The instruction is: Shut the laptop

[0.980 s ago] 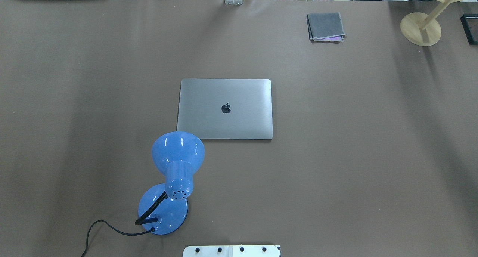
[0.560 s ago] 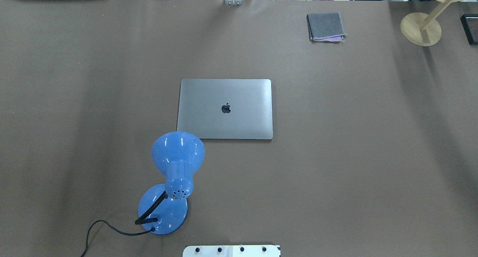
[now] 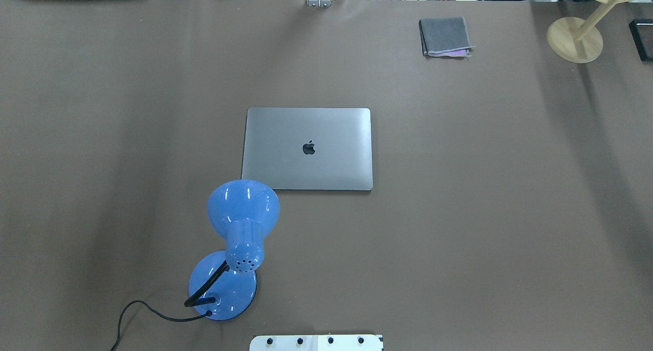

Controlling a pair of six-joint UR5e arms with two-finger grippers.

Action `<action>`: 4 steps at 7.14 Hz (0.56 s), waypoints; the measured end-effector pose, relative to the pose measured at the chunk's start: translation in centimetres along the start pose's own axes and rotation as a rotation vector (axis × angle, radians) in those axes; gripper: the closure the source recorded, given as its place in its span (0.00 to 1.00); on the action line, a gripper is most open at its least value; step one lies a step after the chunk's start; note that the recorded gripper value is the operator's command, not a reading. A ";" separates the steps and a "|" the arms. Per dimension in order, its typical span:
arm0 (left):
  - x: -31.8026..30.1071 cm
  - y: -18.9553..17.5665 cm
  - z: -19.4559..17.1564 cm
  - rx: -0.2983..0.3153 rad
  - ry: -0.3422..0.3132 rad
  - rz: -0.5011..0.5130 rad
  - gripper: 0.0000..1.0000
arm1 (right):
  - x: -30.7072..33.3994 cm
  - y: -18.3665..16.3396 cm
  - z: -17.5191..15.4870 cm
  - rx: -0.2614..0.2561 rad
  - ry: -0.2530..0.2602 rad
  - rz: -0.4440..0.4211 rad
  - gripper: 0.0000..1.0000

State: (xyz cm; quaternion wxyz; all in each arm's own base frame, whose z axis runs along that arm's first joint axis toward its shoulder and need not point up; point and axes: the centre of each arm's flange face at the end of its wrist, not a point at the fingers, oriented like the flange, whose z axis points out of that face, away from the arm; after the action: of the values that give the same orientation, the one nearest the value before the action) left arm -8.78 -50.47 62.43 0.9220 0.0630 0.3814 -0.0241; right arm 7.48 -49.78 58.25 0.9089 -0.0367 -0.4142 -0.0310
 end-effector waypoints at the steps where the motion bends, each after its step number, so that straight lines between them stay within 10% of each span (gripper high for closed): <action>1: 0.2 0.0 0.1 -0.002 0.000 0.003 0.02 | 0.4 -0.1 0.1 0.002 -0.001 -0.008 0.00; 4: 0.1 0.2 0.2 -0.005 0.002 0.002 0.02 | 0.4 -0.3 0.0 0.006 -0.002 -0.012 0.00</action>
State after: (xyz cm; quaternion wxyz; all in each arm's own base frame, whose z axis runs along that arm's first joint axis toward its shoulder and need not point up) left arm -8.51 -50.33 62.51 0.9218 0.0613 0.3821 -0.0221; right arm 7.72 -50.05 58.57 0.9085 -0.0316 -0.4152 -0.0349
